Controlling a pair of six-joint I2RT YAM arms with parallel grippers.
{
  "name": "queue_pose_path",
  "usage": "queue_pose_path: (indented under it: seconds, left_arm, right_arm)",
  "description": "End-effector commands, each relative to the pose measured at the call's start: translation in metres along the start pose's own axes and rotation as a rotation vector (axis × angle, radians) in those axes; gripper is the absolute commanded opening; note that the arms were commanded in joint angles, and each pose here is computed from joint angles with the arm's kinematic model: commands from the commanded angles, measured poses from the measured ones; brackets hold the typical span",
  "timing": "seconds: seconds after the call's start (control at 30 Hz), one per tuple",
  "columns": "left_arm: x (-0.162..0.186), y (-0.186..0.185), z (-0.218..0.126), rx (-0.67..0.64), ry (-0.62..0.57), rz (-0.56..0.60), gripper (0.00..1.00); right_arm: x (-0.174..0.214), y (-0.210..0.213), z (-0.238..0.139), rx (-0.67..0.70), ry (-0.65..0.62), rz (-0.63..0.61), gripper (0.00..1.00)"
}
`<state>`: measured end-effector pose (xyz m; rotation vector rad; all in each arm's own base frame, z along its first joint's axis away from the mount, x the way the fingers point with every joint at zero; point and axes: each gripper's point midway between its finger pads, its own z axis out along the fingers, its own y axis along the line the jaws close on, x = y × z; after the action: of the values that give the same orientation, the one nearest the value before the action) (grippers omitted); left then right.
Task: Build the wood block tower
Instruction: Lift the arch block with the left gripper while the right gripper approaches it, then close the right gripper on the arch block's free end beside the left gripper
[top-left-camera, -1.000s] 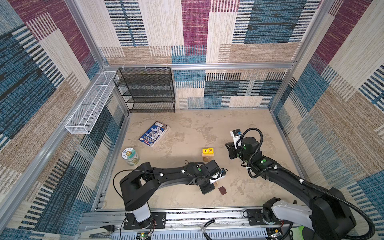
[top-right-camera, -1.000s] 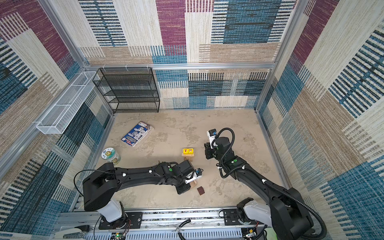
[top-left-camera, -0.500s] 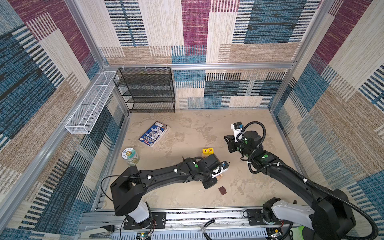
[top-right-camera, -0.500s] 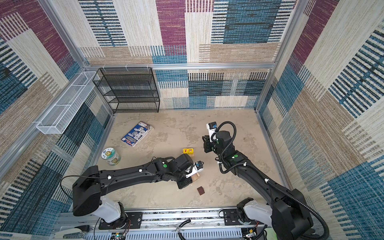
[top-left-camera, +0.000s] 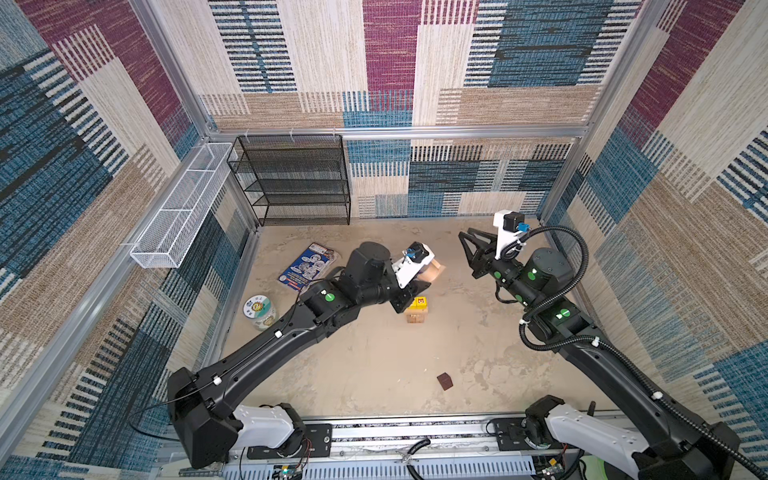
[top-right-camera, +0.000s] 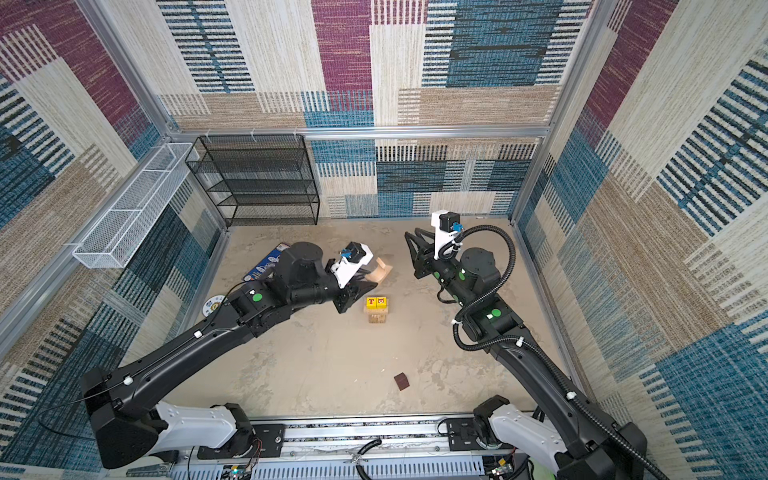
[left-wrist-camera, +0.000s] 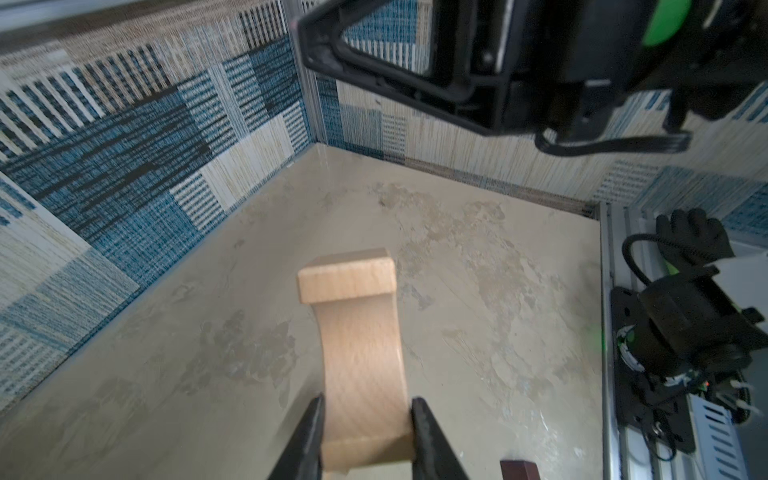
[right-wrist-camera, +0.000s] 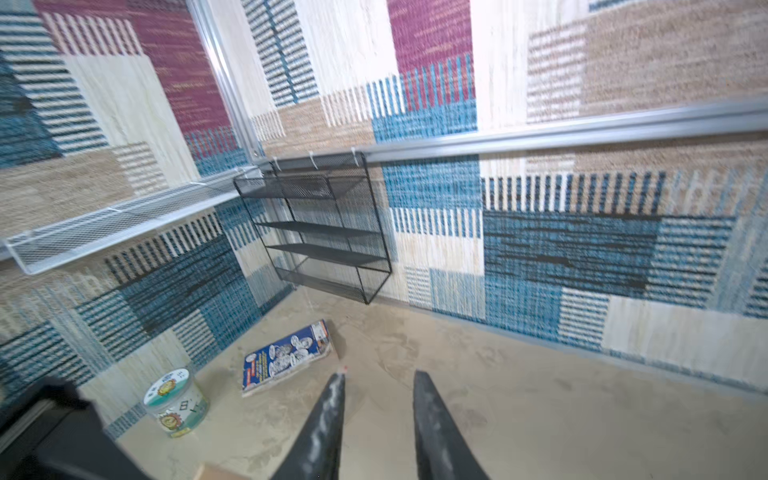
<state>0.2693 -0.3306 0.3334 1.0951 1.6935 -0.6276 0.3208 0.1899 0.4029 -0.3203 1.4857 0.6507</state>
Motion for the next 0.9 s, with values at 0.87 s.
queue_pose_path:
  seconds: [0.87]
  left_arm:
    - [-0.069,-0.016,-0.059,0.441,-0.558,-0.005,0.0]
  right_arm:
    - [0.009,0.111,-0.037,-0.728,-0.088,-0.104,0.46]
